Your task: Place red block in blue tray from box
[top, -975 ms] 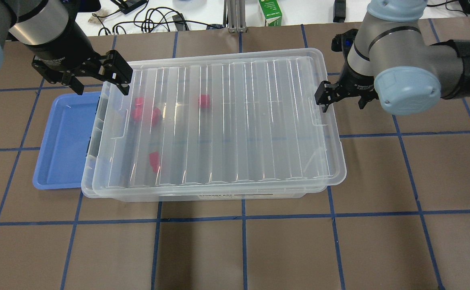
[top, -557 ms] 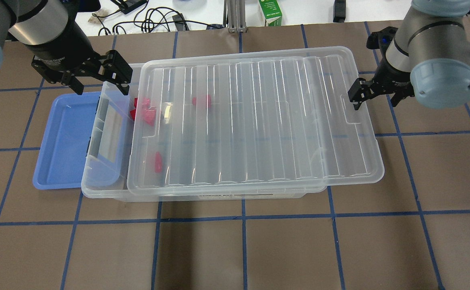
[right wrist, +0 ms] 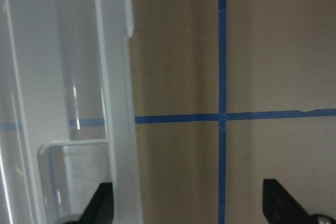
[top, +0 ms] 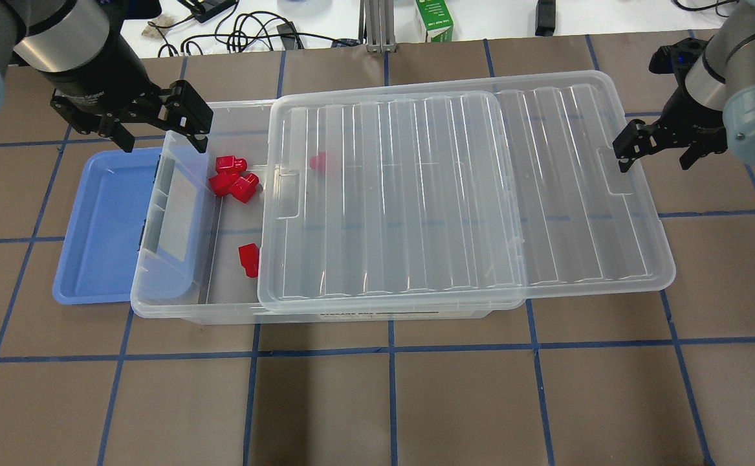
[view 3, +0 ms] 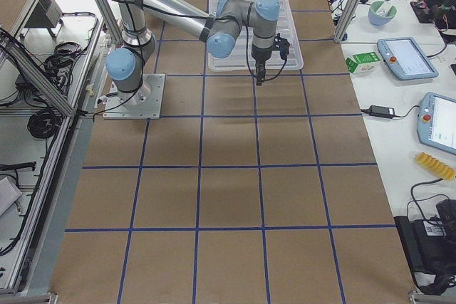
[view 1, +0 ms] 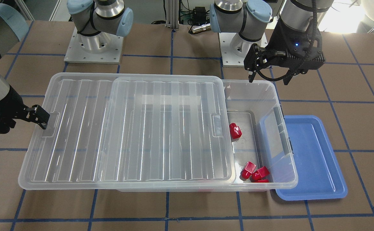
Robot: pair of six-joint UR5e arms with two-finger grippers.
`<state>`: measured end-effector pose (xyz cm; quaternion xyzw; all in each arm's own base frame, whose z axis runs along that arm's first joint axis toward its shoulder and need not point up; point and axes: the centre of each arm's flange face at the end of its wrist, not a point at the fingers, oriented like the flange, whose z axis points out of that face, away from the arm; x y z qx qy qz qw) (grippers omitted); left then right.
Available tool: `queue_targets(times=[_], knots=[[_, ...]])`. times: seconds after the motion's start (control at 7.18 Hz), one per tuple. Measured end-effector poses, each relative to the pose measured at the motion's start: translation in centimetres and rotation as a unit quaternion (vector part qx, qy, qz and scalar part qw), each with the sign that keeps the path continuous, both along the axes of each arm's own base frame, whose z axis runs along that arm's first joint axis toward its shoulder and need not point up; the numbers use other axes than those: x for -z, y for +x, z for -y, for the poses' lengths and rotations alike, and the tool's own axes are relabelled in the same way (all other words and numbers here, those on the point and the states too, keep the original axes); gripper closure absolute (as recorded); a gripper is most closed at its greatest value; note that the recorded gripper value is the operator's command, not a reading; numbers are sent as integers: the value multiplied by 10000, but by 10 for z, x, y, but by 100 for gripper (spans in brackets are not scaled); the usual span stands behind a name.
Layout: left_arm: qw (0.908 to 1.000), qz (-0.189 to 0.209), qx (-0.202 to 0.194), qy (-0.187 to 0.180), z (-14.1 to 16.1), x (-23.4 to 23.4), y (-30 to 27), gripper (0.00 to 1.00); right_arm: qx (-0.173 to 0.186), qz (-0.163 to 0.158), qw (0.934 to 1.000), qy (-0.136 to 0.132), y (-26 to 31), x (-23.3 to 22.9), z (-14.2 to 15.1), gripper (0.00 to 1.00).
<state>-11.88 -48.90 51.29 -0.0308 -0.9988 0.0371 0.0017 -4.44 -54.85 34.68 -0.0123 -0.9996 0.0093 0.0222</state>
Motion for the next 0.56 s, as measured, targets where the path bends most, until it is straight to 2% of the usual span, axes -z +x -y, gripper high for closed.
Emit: queue_targets(times=[0.56], knots=[[9999,-16,5,112,3,11,0,0,186,0,9998,-10,-27,-2,-4,0]])
